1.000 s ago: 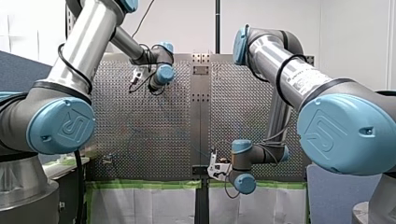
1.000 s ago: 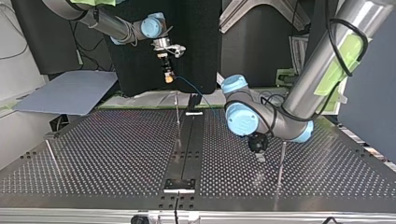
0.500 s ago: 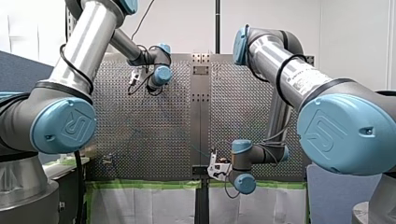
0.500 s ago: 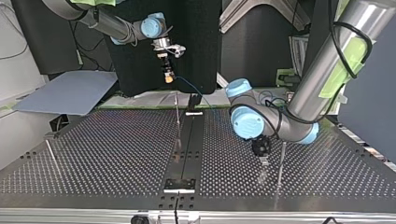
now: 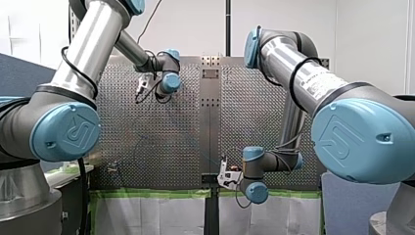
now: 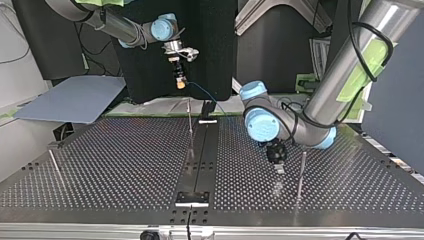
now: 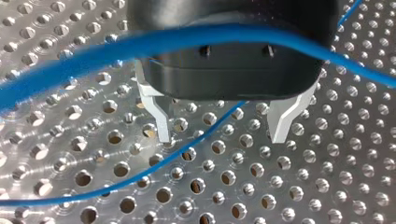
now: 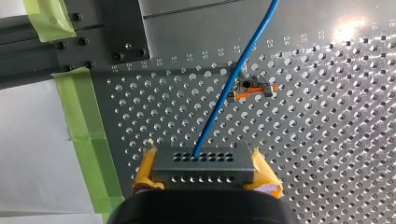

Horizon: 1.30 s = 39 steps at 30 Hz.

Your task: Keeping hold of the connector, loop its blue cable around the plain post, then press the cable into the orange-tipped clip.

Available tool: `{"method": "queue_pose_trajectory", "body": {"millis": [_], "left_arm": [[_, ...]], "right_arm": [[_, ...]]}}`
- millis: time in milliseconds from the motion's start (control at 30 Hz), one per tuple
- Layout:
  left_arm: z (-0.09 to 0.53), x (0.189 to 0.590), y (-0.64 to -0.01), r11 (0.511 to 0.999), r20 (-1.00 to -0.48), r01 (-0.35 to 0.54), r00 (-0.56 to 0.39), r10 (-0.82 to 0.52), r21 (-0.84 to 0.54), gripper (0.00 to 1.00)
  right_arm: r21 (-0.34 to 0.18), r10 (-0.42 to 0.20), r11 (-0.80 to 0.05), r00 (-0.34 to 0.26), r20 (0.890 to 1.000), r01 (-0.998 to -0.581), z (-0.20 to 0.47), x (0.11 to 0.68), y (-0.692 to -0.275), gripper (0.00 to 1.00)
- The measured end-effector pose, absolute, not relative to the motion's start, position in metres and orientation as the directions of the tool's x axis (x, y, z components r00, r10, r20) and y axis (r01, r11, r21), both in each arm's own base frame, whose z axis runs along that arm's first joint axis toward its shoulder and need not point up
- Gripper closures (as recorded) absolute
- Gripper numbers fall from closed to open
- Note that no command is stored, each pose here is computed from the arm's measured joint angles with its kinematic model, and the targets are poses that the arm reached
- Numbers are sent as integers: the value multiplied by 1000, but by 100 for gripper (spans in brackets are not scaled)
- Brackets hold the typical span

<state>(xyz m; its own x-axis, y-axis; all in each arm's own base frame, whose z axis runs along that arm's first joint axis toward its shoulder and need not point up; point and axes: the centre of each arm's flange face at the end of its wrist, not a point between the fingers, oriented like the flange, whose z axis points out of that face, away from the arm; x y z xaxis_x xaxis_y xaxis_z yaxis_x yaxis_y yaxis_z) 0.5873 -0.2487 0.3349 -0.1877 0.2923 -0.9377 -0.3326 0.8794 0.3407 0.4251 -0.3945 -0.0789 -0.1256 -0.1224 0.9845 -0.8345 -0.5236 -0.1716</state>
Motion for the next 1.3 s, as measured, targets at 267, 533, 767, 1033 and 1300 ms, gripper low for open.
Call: {"method": "queue_pose_trajectory", "body": {"millis": [267, 533, 767, 1033, 1300], "left_arm": [[319, 582, -254, 887, -940, -317, -169, 296, 336, 0], [292, 575, -279, 877, -917, -279, -199, 345, 391, 0], [260, 565, -303, 847, -882, -262, -235, 409, 463, 0], [222, 558, -314, 802, -832, -247, -281, 478, 544, 0], [214, 554, -327, 800, -819, -210, -271, 505, 562, 0]], "right_arm": [[-175, -123, -523, -129, 984, -834, -79, 425, -395, 100], [-178, -125, -523, -131, 983, -834, -79, 425, -395, 100], [-178, -125, -523, -131, 983, -834, -79, 425, -395, 100], [-178, -126, -523, -131, 983, -834, -79, 425, -395, 100], [-179, -124, -523, -133, 983, -833, -79, 425, -395, 100]]}}
